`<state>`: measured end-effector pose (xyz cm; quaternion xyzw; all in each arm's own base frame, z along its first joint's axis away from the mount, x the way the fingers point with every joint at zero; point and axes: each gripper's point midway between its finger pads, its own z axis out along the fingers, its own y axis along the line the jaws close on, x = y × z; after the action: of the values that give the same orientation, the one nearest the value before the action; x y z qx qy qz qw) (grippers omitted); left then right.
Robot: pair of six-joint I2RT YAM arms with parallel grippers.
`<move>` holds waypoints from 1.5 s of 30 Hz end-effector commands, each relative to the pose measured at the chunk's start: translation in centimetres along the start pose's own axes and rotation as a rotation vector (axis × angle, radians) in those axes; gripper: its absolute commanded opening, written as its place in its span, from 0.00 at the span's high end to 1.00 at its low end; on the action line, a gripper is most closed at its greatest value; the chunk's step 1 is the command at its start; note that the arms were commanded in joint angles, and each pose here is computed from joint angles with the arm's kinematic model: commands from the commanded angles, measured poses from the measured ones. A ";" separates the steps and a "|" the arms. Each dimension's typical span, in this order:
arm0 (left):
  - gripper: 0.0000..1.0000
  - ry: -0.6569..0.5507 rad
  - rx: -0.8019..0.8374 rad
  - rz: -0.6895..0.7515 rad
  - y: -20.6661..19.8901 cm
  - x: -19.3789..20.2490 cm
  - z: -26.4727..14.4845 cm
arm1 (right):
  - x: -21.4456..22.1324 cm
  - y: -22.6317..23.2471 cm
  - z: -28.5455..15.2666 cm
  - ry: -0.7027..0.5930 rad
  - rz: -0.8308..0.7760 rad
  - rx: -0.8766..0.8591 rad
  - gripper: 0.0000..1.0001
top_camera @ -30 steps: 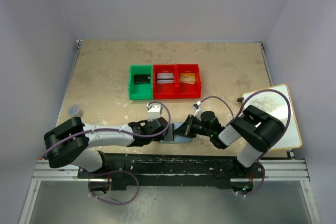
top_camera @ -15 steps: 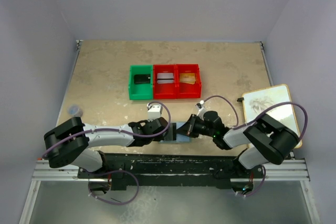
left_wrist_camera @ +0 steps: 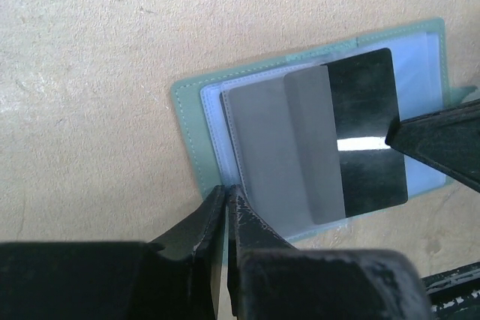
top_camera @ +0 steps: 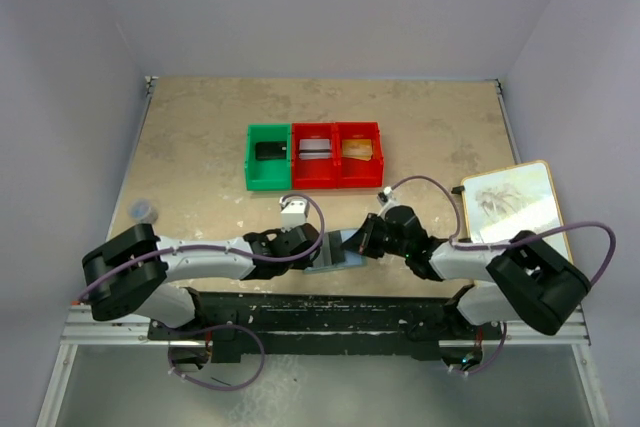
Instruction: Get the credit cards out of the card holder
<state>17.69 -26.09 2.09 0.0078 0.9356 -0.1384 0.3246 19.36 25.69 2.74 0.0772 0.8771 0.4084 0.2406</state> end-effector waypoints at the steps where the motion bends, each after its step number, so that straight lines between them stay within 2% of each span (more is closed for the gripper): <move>1: 0.96 -0.039 0.024 -0.028 -0.5 -1.3 -0.9 | -0.8 -0.3 -0.1 -0.019 -0.064 0.049 1.00; 7: 0.93 -0.033 0.192 -0.081 -4.8 -2.1 -1.4 | -0.3 -0.4 0.7 0.003 -0.058 0.023 1.00; 11: 0.92 -0.034 0.214 -0.065 -5.9 -2.3 -1.0 | 0.4 -0.8 1.1 0.023 -0.015 0.013 0.98; 20: 0.95 0.026 0.102 -0.022 -3.7 0.2 1.1 | 0.6 -0.7 0.5 0.024 0.002 0.005 0.90; 23: 0.96 0.045 0.069 -0.019 -2.1 1.4 1.3 | 0.5 -0.6 0.1 0.012 0.000 -0.002 0.79; 29: 0.98 0.047 0.056 -0.024 -0.9 1.9 1.1 | 0.4 0.1 0.1 0.016 -0.008 -0.027 0.68; 37: 0.98 0.038 0.049 -0.006 -1.0 1.4 0.8 | 0.7 -0.4 0.4 0.012 0.029 -0.033 0.63; 40: 0.98 0.040 0.046 -0.001 -1.0 1.4 0.8 | 1.0 0.1 0.7 0.034 0.015 -0.081 0.64; 45: 0.99 0.037 0.037 -0.002 -0.7 1.3 0.6 | 0.3 0.3 -0.2 -0.020 0.042 -0.178 0.64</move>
<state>17.88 -29.58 2.50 -0.0021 0.9238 -0.2094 0.3207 19.21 26.51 2.56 0.0750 0.8514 0.4613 0.2381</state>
